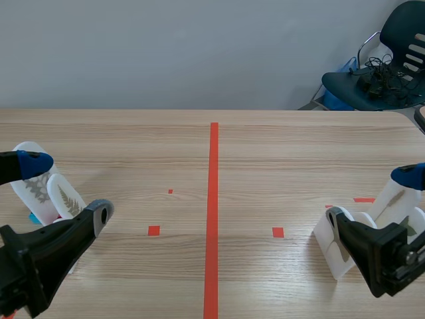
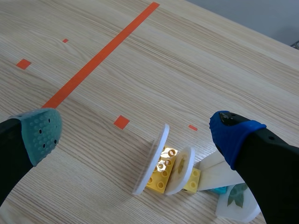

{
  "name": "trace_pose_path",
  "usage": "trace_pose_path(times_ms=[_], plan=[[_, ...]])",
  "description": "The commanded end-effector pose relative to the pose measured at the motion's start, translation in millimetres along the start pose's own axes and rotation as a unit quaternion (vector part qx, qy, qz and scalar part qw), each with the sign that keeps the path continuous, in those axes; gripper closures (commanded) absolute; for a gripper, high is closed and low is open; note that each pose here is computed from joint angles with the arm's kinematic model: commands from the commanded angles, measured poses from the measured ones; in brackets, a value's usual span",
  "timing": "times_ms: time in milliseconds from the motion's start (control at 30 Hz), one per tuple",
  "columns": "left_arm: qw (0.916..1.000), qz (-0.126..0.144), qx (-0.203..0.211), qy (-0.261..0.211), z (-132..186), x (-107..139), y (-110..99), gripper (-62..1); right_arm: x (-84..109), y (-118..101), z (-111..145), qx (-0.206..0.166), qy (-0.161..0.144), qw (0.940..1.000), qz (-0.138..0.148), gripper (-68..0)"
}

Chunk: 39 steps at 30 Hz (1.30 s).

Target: Do the leaf sorting experiment

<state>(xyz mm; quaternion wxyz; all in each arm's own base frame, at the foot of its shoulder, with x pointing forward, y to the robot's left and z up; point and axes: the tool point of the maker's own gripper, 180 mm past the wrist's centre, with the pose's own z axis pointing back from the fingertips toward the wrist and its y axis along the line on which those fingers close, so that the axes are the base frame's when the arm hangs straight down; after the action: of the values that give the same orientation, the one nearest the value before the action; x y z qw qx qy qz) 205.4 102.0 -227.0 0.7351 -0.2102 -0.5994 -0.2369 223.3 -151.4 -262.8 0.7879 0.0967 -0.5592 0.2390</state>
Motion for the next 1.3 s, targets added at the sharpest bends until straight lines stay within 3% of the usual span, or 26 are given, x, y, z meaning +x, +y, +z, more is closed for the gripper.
trace_pose_path(times_ms=[0, 833, 1167, 1267], plan=[[0.9997, 0.004, -0.010, -0.020, -2, 11, -7, -62.3, 12.5, 0, -2, 0.000, -0.021, 0.9998, 0.003, -67.9], [0.9998, 0.003, -0.020, -0.003, -3, 6, -10, -62.3, 12.4, 0, -2, 0.000, -0.020, 0.9998, 0.003, -67.9], [0.9964, 0.019, -0.080, 0.022, -10, -9, -41, -62.3, 12.3, 0, -2, 0.000, -0.020, 0.9998, 0.003, -67.9], [0.9951, 0.004, -0.096, 0.026, -22, -18, -49, -62.3, 12.3, 0, -2, 0.000, -0.020, 0.9998, 0.003, -67.9]])
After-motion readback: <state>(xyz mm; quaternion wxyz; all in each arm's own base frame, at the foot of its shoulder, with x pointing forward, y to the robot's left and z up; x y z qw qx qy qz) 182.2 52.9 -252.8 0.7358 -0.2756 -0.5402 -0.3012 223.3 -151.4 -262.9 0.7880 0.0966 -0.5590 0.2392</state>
